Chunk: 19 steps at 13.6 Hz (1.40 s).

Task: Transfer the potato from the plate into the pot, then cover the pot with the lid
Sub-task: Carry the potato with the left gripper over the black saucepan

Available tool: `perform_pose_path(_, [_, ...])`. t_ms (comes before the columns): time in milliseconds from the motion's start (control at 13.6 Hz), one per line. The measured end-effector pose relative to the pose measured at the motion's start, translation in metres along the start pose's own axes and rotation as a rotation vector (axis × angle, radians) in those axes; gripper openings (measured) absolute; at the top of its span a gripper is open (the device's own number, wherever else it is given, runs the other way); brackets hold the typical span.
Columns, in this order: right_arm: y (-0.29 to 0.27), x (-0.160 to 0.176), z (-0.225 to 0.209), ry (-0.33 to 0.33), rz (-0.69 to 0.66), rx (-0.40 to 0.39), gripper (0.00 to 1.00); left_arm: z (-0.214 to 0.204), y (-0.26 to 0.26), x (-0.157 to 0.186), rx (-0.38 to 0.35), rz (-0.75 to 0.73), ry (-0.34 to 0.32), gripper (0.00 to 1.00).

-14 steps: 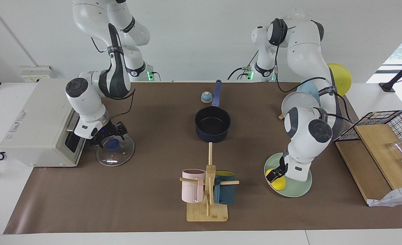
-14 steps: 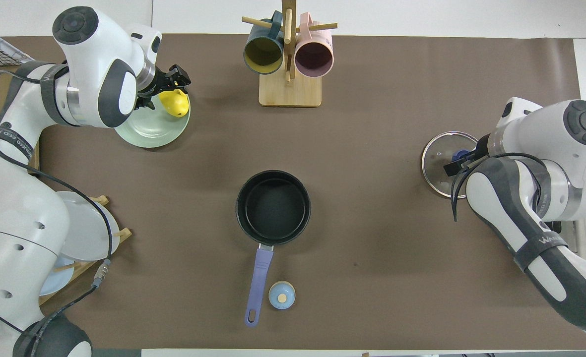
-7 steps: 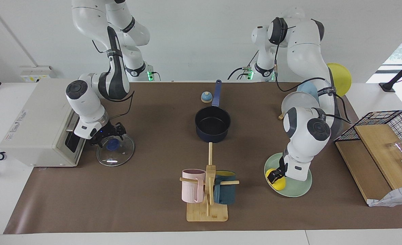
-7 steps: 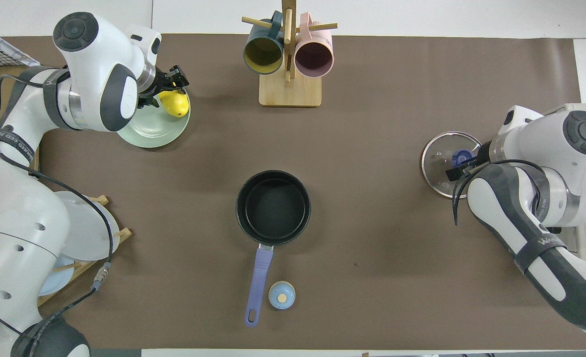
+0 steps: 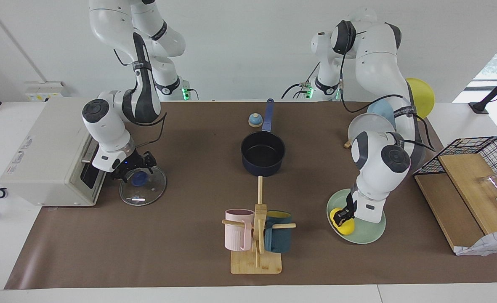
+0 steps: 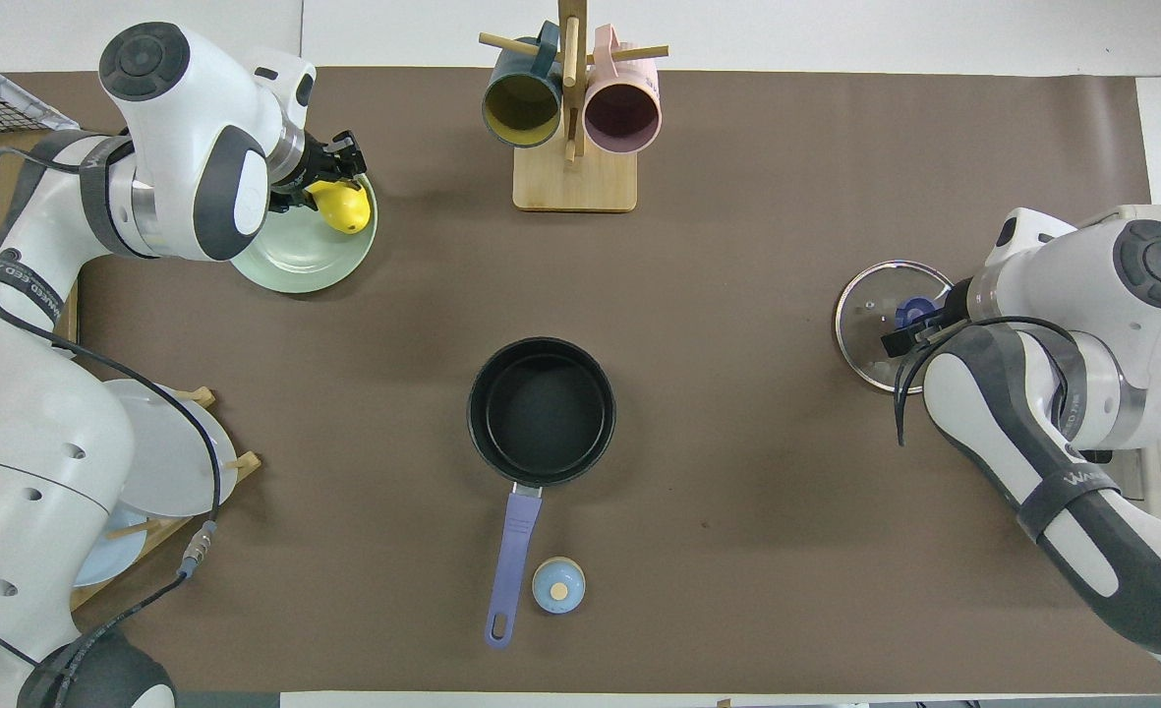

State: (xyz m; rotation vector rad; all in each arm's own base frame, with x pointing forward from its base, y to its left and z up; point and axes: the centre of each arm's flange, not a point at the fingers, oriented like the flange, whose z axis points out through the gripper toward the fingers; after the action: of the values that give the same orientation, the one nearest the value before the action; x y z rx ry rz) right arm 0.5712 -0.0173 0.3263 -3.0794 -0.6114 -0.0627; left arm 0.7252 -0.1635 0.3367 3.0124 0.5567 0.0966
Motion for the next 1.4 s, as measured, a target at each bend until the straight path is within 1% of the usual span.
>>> perform_pose_path(148, [0.0, 0.001, 0.005, 0.002, 0.0, 0.0, 1.0, -0.01, 0.001, -0.001, 0.002, -0.002, -0.013, 0.56])
perform_pose_path(221, [0.001, 0.002, 0.007, 0.005, 0.0, -0.001, 1.0, -0.031, 0.003, -0.002, -0.016, -0.009, -0.01, 0.56])
perform_pose_path(369, [0.001, 0.002, 0.008, 0.008, 0.0, -0.003, 0.97, -0.095, 0.003, -0.015, -0.034, -0.013, -0.034, 0.56])
perform_pose_path(443, [0.001, 0.002, 0.008, 0.008, 0.0, -0.003, 0.97, -0.131, 0.002, -0.029, -0.028, -0.017, -0.055, 0.56])
perform_pose_path(590, [0.001, 0.002, 0.007, 0.008, 0.0, -0.003, 0.92, -0.19, 0.012, -0.07, -0.013, -0.025, -0.094, 0.56])
perform_pose_path(664, [0.001, 0.002, 0.007, 0.008, 0.0, -0.003, 0.86, -0.207, 0.026, -0.097, -0.004, -0.032, -0.108, 0.56])
perform_pose_path(738, [0.001, 0.002, 0.007, 0.008, 0.0, -0.003, 0.86, -0.216, 0.043, -0.129, 0.006, -0.041, -0.118, 0.56])
perform_pose_path(812, [0.001, 0.002, 0.008, 0.008, 0.0, -0.003, 0.82, -0.218, 0.059, -0.164, 0.018, -0.043, -0.129, 0.56])
perform_pose_path(886, [0.001, 0.002, 0.007, 0.008, 0.0, -0.003, 0.82, -0.216, 0.073, -0.2, 0.031, -0.042, -0.136, 0.56])
perform_pose_path(959, [0.001, 0.002, 0.007, 0.008, 0.0, -0.003, 0.79, -0.211, 0.085, -0.234, 0.034, -0.046, -0.134, 0.56])
perform_pose_path(1033, [0.001, 0.002, 0.008, 0.008, 0.0, -0.003, 0.78, -0.205, 0.094, -0.262, 0.025, -0.055, -0.124, 0.56])
perform_pose_path(1107, [0.001, 0.002, 0.007, 0.008, 0.0, -0.003, 0.78, -0.197, 0.1, -0.283, 0.008, -0.062, -0.11, 0.56])
perform_pose_path(1181, [0.001, 0.002, 0.008, 0.008, 0.001, -0.002, 0.72, -0.185, 0.105, -0.302, -0.012, -0.065, -0.096, 0.56])
perform_pose_path(1255, [0.0, 0.002, 0.008, 0.008, 0.0, -0.002, 0.72, -0.172, 0.107, -0.315, -0.028, -0.067, -0.085, 0.56])
perform_pose_path(1328, [0.001, 0.002, 0.007, 0.009, 0.001, -0.003, 0.67, -0.158, 0.108, -0.322, -0.04, -0.072, -0.077, 0.56])
perform_pose_path(1402, [0.001, 0.002, 0.007, 0.009, 0.001, -0.003, 0.66, -0.145, 0.107, -0.326, -0.046, -0.077, -0.072, 0.56])
